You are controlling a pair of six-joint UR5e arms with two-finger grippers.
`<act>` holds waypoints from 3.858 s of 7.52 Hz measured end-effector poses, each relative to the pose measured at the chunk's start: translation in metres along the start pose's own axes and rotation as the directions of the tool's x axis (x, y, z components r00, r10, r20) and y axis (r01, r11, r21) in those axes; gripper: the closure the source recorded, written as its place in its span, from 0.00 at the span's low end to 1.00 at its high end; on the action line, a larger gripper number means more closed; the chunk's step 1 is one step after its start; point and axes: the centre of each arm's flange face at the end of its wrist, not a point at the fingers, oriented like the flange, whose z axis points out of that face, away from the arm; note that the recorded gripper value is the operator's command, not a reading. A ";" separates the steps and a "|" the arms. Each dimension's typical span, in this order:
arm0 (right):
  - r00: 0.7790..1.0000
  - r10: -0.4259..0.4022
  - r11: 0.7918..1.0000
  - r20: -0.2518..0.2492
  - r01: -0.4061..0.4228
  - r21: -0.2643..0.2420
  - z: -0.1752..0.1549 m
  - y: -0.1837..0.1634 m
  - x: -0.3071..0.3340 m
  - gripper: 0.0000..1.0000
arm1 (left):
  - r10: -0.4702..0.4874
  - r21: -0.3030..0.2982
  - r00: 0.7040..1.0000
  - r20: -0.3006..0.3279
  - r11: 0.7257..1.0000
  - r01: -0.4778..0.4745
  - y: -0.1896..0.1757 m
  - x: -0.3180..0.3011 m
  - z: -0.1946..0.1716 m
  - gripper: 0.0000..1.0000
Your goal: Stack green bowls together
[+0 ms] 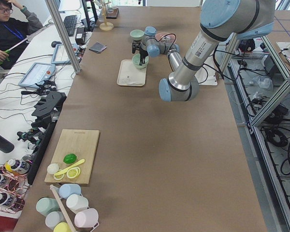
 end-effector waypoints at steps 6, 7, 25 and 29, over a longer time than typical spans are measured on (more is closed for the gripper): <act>1.000 0.001 1.000 0.000 -0.001 -0.001 0.000 0.000 0.000 0.00 | 0.001 0.022 1.000 -0.022 1.000 -0.001 -0.002 0.002 -0.004 1.00; 1.000 0.001 1.000 0.000 -0.001 -0.001 0.000 0.000 0.000 0.00 | 0.002 0.025 1.000 -0.024 1.000 -0.001 -0.002 0.002 -0.004 1.00; 0.998 0.057 0.998 0.010 -0.057 0.005 -0.001 -0.006 -0.011 0.00 | 0.125 0.035 0.989 -0.073 0.992 -0.123 -0.043 -0.082 -0.091 0.02; 0.988 0.150 0.989 0.047 -0.150 -0.007 -0.001 -0.005 -0.068 0.00 | 0.399 -0.081 0.912 0.089 0.916 -0.393 -0.146 -0.253 -0.209 0.02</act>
